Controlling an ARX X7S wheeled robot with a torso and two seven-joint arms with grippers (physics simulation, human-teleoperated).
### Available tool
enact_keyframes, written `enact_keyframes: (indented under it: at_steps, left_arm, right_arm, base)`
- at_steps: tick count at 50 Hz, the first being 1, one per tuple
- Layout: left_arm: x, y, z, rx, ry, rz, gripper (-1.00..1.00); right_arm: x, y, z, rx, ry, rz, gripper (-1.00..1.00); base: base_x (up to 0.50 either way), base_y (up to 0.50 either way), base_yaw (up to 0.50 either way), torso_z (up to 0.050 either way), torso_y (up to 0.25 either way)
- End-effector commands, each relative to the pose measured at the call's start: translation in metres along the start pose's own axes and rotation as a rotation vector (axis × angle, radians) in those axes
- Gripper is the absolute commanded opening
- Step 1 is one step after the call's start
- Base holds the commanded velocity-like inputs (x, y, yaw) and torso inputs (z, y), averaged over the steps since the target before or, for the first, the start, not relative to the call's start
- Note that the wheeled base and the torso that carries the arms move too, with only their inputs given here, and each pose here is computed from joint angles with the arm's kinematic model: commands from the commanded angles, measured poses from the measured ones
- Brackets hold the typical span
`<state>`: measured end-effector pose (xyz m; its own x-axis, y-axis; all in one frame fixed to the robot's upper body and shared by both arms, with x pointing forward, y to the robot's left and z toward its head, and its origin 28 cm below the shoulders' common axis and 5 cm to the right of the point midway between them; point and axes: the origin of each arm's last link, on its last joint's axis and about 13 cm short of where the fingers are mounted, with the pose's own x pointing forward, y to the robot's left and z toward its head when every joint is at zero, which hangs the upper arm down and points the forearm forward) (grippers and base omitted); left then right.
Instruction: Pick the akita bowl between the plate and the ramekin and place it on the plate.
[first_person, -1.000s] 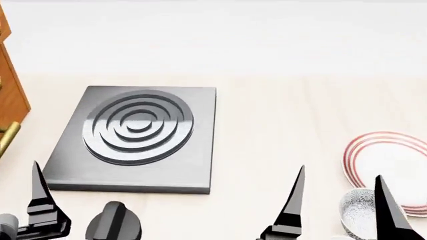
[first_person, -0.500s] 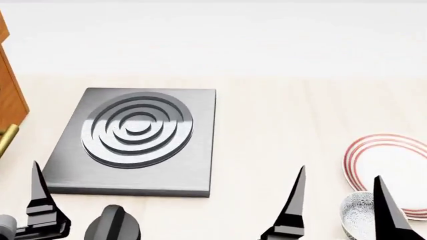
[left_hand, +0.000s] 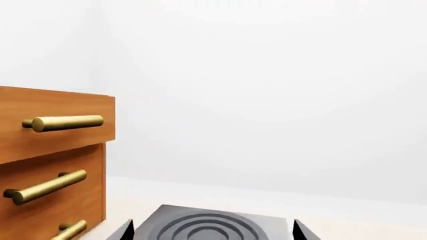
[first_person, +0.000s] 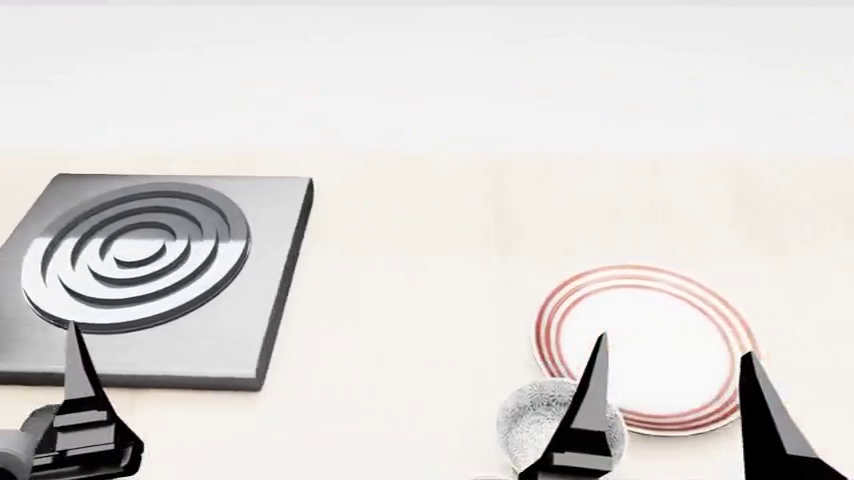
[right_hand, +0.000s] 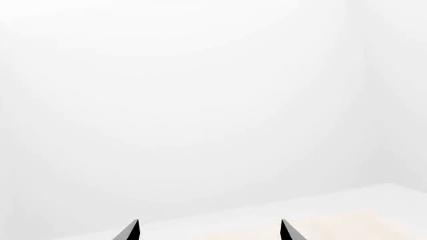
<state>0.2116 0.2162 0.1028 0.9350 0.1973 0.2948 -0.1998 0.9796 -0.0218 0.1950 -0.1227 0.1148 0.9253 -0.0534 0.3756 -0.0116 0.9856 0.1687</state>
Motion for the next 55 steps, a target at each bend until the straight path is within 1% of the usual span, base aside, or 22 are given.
enact_keyframes:
  at_steps: [1,18,21,22,24,27,30,34,36,40,41,42,44,45,49,50,53,55]
  left_arm:
    - [-0.002,0.001,0.003,-0.021,0.001,-0.037,1.0]
    - [-0.003,0.002,0.002,-0.02,0.0,-0.036,1.0]
    - [-0.003,0.002,0.002,-0.019,-0.001,-0.036,1.0]
    - [-0.003,0.002,0.002,-0.02,0.0,-0.036,1.0]
    - [-0.003,0.002,0.002,-0.02,0.0,-0.036,1.0]
    - [-0.003,0.002,0.002,-0.018,-0.002,-0.035,1.0]
    - [-0.002,0.002,0.002,-0.013,-0.004,-0.027,1.0]
    - [-0.002,0.002,0.002,-0.006,-0.011,-0.023,1.0]
    - [-0.001,0.002,0.006,-0.003,-0.006,-0.034,1.0]
    - [0.004,0.002,0.022,0.005,-0.026,-0.065,1.0]
    - [0.006,0.002,0.03,-0.012,-0.014,-0.093,1.0]
    - [0.006,0.002,0.03,-0.012,-0.014,-0.093,1.0]
    - [0.009,0.003,0.04,-0.003,-0.058,-0.095,1.0]
    - [0.009,0.003,0.045,-0.007,-0.066,-0.096,1.0]
    - [0.011,0.005,0.053,-0.016,-0.072,-0.096,1.0]
    - [0.012,0.005,0.056,-0.015,-0.076,-0.099,1.0]
    - [0.014,0.006,0.064,0.001,-0.103,-0.102,1.0]
    - [0.015,0.006,0.067,-0.01,-0.094,-0.111,1.0]
  right_arm:
    - [-0.001,0.0,0.002,-0.01,-0.009,0.013,1.0]
    - [-0.003,0.001,-0.001,-0.021,-0.01,0.018,1.0]
    - [-0.003,0.001,-0.003,-0.03,0.012,0.014,1.0]
    - [-0.003,0.001,-0.003,-0.019,0.019,0.019,1.0]
    - [-0.003,0.001,-0.003,-0.015,0.021,0.019,1.0]
    - [-0.003,0.0,-0.003,0.027,0.035,0.02,1.0]
    - [-0.003,0.001,-0.004,0.005,0.027,0.016,1.0]
    - [-0.002,0.001,-0.005,-0.001,0.04,0.019,1.0]
    - [0.0,0.001,-0.003,-0.034,0.042,0.012,1.0]
    - [0.003,0.002,0.009,-0.031,0.023,0.019,1.0]
    - [0.006,0.002,0.014,-0.036,0.019,0.018,1.0]
    - [0.006,0.002,0.014,-0.036,0.019,0.018,1.0]
    - [0.01,0.003,0.023,-0.062,0.002,0.023,1.0]
    - [0.01,0.003,0.029,-0.058,-0.027,0.032,1.0]
    - [0.013,0.003,0.038,-0.064,-0.023,0.033,1.0]
    - [0.014,0.004,0.043,-0.082,-0.037,0.035,1.0]
    - [0.016,0.004,0.054,-0.088,-0.047,0.041,1.0]
    - [0.018,0.004,0.058,-0.087,-0.048,0.04,1.0]
  base:
    - [0.0,-0.5,0.0,0.0,0.0]
    - [0.0,-0.5,0.0,0.0,0.0]
    - [0.0,-0.5,0.0,0.0,0.0]
    - [0.0,-0.39,0.0,0.0,0.0]
    - [0.0,-0.09,0.0,0.0,0.0]
    - [0.0,0.0,0.0,0.0,0.0]
    - [0.0,0.0,0.0,0.0,0.0]
    - [0.0,0.0,0.0,0.0,0.0]
    - [0.0,0.0,0.0,0.0,0.0]
    - [0.0,0.0,0.0,0.0,0.0]
    - [0.0,0.0,0.0,0.0,0.0]
    - [0.0,0.0,0.0,0.0,0.0]
    - [0.03,0.0,0.0,0.0,0.0]
    - [0.32,0.0,0.0,0.0,0.0]
    - [0.5,0.0,0.0,0.0,0.0]
    - [0.5,0.0,0.0,0.0,0.0]
    - [0.5,0.0,0.0,0.0,0.0]
    - [0.5,0.0,0.0,0.0,0.0]
